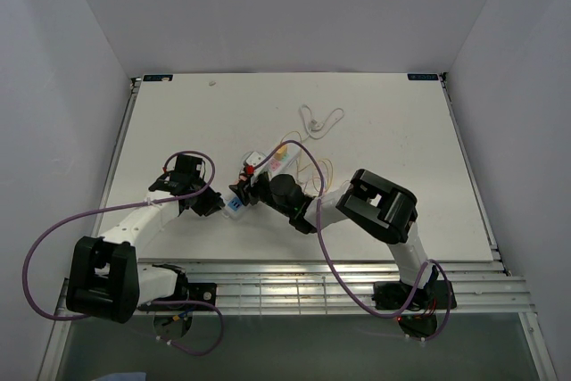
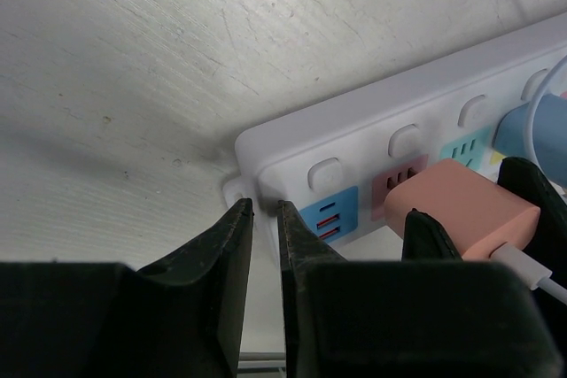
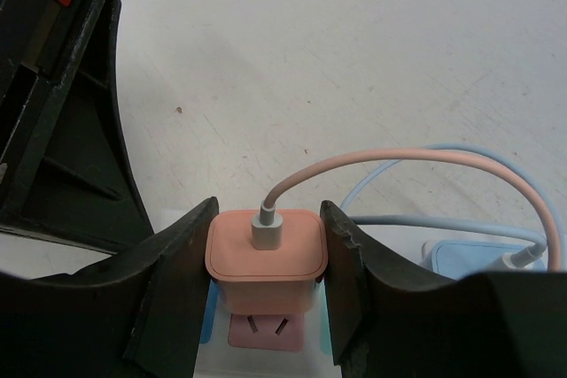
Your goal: Insert the plug
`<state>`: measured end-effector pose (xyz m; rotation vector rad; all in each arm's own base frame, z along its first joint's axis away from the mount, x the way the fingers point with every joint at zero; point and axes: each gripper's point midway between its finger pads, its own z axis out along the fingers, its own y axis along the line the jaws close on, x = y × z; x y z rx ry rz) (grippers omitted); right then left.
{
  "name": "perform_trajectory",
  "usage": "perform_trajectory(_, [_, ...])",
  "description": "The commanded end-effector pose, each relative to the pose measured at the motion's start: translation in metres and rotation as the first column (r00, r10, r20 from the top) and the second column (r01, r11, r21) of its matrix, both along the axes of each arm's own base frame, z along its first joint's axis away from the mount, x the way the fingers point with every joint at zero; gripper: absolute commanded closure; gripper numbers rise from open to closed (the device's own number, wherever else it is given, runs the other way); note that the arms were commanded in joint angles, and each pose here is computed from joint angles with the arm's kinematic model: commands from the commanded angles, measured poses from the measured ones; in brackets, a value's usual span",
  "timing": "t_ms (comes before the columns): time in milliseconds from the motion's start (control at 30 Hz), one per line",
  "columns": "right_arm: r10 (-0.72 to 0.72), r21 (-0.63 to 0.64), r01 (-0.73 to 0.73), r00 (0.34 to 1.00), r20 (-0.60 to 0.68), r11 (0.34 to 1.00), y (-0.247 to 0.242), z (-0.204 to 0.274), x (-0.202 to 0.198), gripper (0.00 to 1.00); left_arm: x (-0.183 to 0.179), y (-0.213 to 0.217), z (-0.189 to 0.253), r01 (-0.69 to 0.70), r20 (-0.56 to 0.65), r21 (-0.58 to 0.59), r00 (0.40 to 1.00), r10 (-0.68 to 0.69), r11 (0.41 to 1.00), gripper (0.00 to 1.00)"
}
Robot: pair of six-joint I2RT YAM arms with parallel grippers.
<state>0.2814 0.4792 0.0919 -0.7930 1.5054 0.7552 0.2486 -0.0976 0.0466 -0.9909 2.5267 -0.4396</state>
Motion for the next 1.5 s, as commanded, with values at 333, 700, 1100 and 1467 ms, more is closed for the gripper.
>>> perform_trajectory(333, [-0.073, -0.142, 0.055, 0.990, -0.121, 0.988, -0.027, -0.065, -0.017, 0.92, -0.002, -0.001, 0.007, 0.020, 0.008, -0.008, 1.000, -0.020, 1.000, 0.71])
perform_trajectory(700, [-0.119, -0.294, 0.073, 0.983, -0.142, 0.953, -0.037, -0.108, -0.019, 0.92, 0.000, -0.002, 0.008, 0.025, 0.011, -0.011, 1.000, -0.025, 1.000, 0.71])
perform_trajectory(1100, [-0.077, -0.253, 0.029, 0.981, -0.179, 0.967, -0.054, -0.138, -0.051, 0.92, -0.001, -0.002, 0.005, 0.026, -0.002, -0.009, 1.000, -0.026, 1.000, 0.71])
perform_trajectory(1467, [-0.083, -0.342, 0.024, 0.984, -0.158, 0.939, -0.056, -0.151, -0.055, 0.92, 0.001, -0.003, 0.008, 0.026, 0.004, -0.017, 1.000, -0.026, 1.000, 0.71])
